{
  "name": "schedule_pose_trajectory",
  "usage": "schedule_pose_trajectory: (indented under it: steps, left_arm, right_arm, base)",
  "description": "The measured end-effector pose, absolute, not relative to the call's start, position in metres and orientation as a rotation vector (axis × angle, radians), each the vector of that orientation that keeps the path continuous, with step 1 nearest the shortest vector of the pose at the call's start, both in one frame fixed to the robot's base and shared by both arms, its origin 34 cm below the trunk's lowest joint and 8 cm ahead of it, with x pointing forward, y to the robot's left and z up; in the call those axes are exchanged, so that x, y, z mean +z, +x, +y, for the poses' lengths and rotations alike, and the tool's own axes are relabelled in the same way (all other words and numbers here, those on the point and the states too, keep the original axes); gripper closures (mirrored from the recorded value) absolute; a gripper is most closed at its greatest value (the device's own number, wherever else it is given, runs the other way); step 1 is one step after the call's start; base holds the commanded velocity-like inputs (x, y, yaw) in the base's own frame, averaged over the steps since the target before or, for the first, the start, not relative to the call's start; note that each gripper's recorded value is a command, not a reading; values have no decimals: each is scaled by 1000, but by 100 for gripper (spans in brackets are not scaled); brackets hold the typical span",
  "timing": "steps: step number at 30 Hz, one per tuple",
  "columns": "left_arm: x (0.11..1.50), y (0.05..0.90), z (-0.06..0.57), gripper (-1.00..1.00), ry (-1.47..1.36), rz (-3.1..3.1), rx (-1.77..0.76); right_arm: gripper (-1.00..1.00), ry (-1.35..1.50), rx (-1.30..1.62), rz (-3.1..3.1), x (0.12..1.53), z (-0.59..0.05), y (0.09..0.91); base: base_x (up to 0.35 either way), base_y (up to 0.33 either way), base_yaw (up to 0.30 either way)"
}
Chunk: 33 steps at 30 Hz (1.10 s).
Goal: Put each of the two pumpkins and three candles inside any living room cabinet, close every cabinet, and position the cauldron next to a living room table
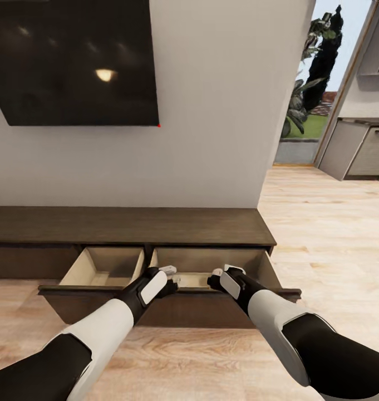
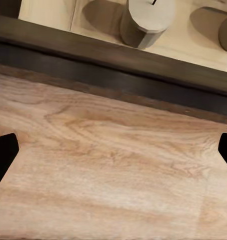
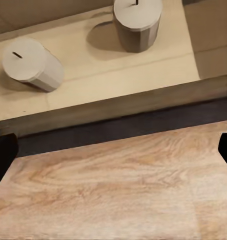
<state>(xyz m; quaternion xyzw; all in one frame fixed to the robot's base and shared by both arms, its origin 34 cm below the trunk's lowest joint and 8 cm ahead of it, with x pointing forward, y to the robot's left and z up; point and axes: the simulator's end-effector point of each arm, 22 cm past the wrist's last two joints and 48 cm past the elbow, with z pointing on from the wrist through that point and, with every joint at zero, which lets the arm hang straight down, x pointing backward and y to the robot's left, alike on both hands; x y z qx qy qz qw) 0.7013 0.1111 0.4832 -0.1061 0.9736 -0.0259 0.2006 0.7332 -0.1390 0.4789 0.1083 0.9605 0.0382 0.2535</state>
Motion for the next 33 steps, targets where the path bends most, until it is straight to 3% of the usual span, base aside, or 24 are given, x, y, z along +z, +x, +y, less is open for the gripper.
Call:
schedule_pose_trajectory:
  steps: [20, 33]
  left_arm:
    - [521, 705, 109, -100, -303, 2732, -86]
    - [479, 658, 112, -100, -324, 2814, -74]
  right_arm:
    - [-100, 291, 101, 2610, 521, -139, 742]
    - [-100, 285, 95, 2612, 521, -140, 741]
  base:
    - [-282, 43, 6]
    - [-12, 0, 265]
